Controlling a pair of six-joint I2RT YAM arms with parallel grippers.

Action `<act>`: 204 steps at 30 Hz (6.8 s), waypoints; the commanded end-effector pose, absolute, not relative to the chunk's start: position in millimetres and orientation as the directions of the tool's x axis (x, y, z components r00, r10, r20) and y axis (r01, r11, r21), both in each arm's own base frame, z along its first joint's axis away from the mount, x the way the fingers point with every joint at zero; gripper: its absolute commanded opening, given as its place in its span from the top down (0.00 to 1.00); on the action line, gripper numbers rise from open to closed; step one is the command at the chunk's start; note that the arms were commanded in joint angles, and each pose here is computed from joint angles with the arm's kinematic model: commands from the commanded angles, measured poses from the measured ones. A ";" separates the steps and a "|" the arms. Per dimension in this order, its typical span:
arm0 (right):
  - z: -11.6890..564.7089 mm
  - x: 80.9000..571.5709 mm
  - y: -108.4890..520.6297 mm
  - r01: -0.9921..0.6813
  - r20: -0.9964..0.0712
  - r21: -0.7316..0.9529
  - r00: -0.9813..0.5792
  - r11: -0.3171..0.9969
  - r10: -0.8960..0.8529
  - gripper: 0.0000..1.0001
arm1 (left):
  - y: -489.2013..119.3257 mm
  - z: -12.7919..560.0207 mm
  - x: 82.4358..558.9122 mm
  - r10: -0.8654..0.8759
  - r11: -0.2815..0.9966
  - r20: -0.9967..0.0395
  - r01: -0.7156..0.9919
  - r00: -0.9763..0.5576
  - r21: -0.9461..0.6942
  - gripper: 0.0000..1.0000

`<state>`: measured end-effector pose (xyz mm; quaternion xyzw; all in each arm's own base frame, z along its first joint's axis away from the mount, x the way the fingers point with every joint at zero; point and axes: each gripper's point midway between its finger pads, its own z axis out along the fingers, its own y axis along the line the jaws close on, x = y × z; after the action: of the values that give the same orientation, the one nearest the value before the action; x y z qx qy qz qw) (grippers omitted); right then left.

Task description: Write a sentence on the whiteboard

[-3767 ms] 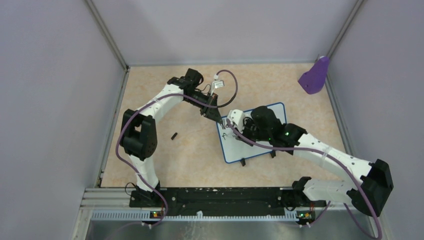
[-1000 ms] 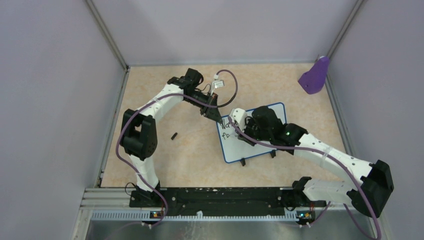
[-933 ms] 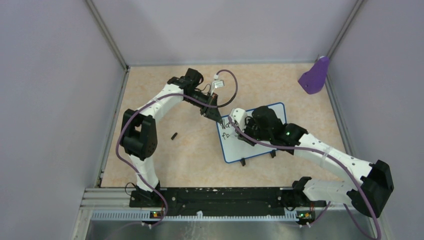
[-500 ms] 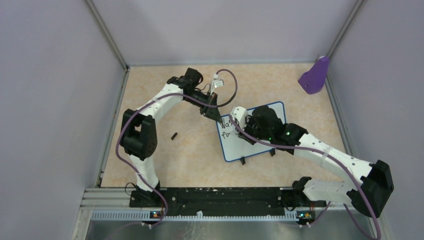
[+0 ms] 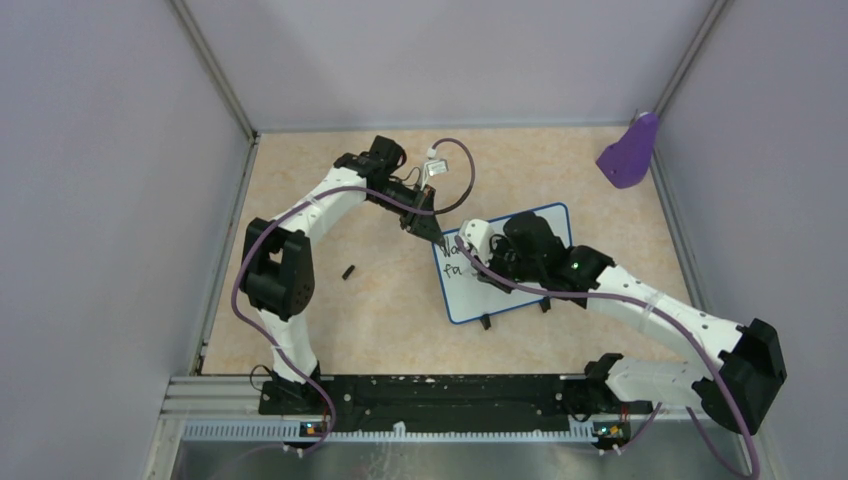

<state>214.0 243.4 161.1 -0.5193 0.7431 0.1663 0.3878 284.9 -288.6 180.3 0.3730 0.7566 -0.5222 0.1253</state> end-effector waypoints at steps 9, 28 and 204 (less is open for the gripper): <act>201.1 223.4 238.9 -0.867 -0.805 -0.198 -0.122 0.457 -0.580 1.00 | -288.0 184.3 291.4 0.431 0.177 -0.604 0.719 -0.671 -0.673 1.00; 181.0 233.3 240.3 -0.857 -0.783 -0.200 -0.151 0.475 -0.603 1.00 | -287.6 185.1 290.8 0.430 0.176 -0.607 0.722 -0.668 -0.669 1.00; 202.1 244.8 220.1 -0.822 -0.783 -0.206 -0.187 0.531 -0.593 1.00 | -289.7 184.4 293.2 0.430 0.162 -0.613 0.725 -0.662 -0.669 1.00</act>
<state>236.0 211.4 191.5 -0.4725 0.7674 0.1263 0.4146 284.6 -289.0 180.4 0.3720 0.7539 -0.5274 0.1226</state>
